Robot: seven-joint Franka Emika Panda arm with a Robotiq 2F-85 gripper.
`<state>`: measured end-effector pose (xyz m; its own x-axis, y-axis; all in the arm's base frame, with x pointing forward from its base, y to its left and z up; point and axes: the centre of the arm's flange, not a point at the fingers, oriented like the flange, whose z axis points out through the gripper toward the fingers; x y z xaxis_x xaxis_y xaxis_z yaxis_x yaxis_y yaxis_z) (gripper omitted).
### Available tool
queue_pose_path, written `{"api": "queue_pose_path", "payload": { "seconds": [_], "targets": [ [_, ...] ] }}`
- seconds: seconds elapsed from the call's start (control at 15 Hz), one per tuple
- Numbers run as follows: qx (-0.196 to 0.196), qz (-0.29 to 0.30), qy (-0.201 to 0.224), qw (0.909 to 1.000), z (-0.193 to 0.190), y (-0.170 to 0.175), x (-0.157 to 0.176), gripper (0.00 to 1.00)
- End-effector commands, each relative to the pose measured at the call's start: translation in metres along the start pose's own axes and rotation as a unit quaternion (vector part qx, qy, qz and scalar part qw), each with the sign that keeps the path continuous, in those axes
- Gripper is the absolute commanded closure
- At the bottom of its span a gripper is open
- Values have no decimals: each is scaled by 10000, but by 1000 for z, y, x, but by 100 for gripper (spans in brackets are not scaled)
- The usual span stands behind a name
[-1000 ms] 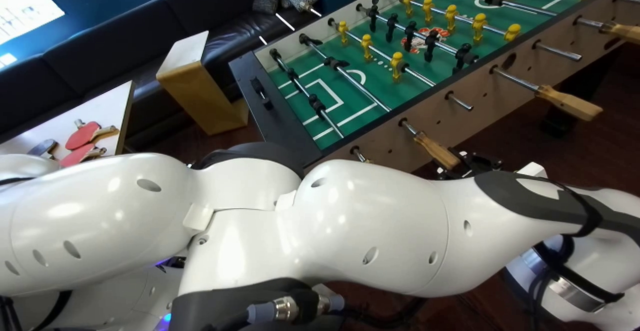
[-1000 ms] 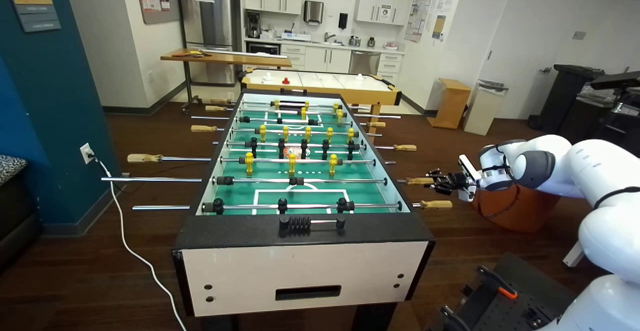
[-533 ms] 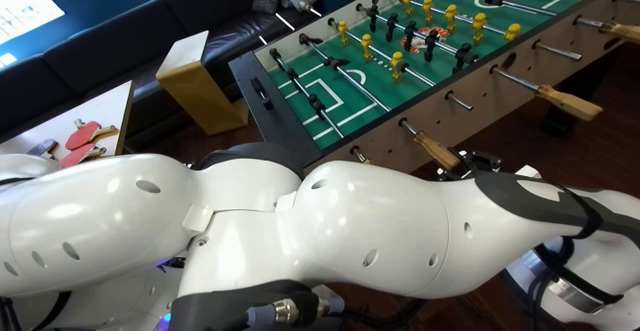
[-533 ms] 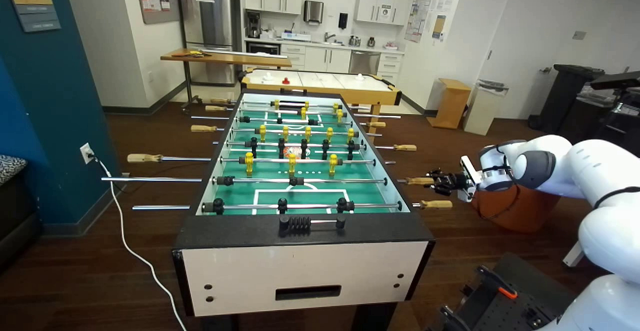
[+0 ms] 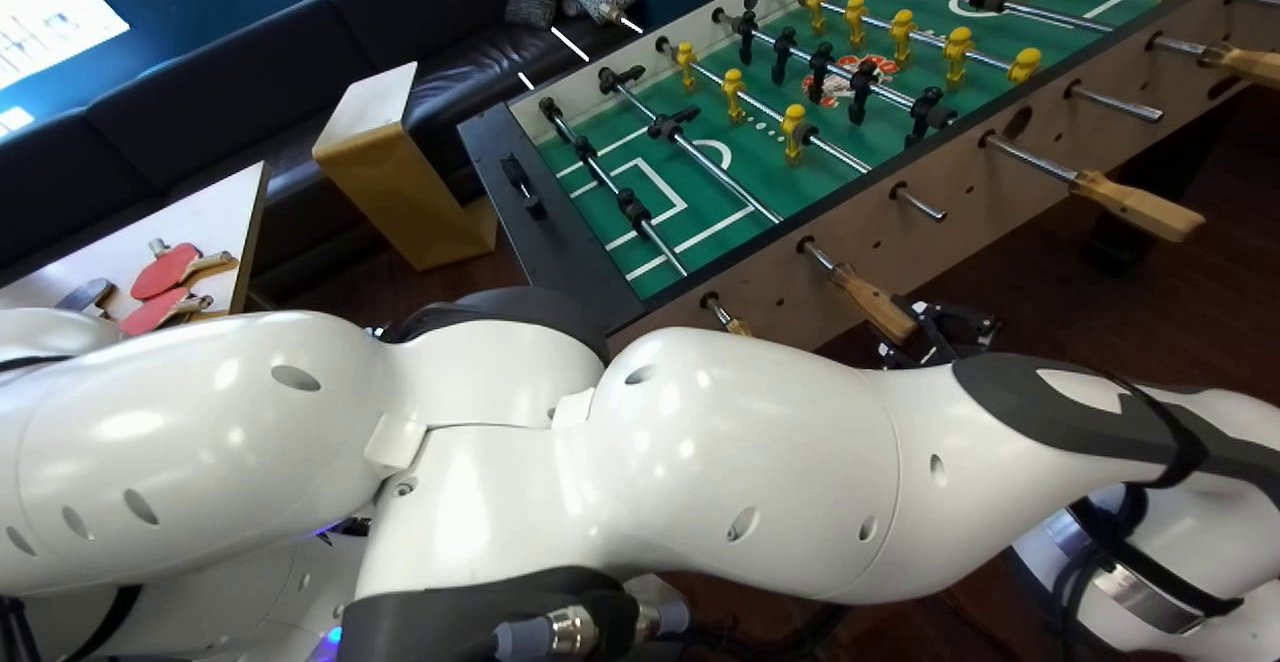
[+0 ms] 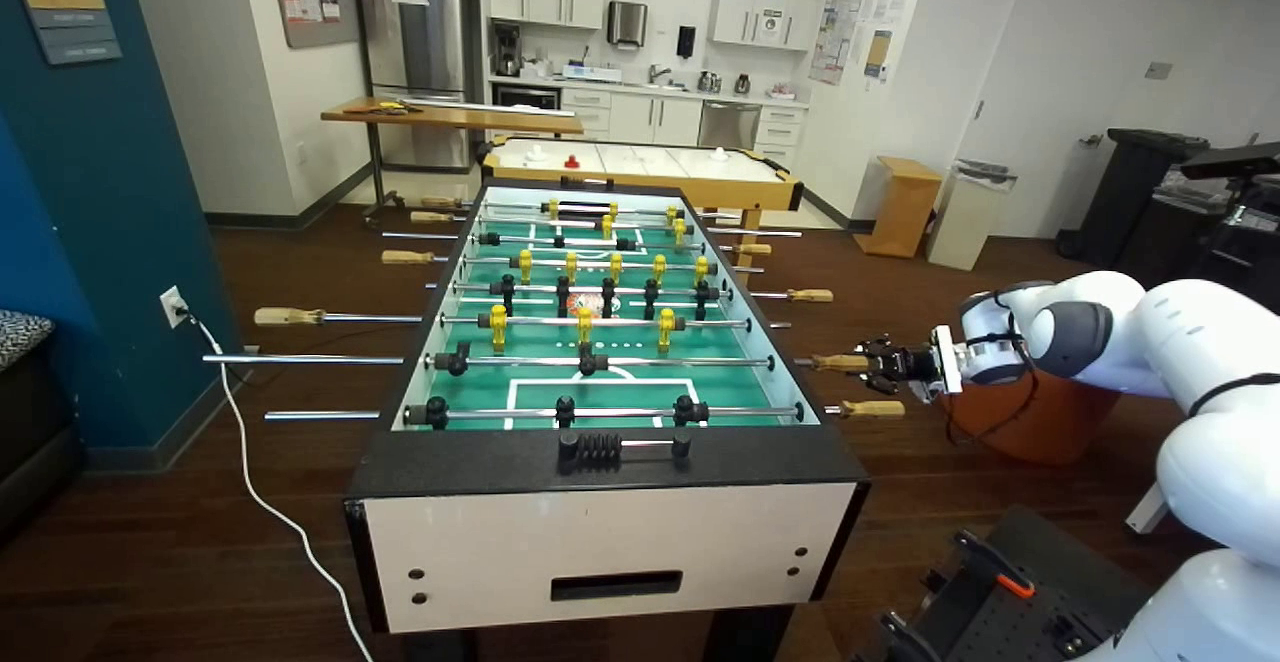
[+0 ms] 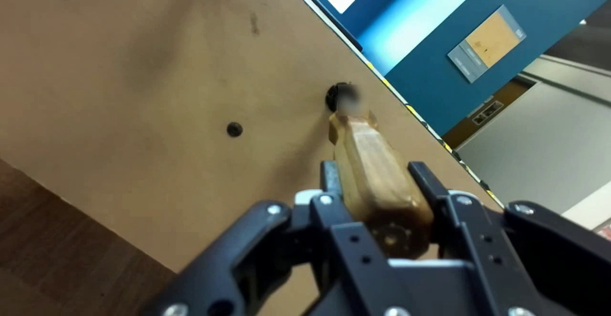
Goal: Rotate the second rod anticlockwise
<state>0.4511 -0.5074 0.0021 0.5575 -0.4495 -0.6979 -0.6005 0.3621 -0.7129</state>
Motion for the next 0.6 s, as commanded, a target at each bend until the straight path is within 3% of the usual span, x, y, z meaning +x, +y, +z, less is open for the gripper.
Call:
{"api": "queue_pose_path", "payload": {
  "seconds": [0.0,0.27,0.33,0.53],
  "targets": [
    [-126,-965,127,9952,2,-7,-6,85],
    [17,-1984,135,9800,0,-5,-3,85],
    [92,-1518,-10,9884,0,3,1,60],
    [114,-1812,-9,9834,0,4,1,60]
  ]
}}
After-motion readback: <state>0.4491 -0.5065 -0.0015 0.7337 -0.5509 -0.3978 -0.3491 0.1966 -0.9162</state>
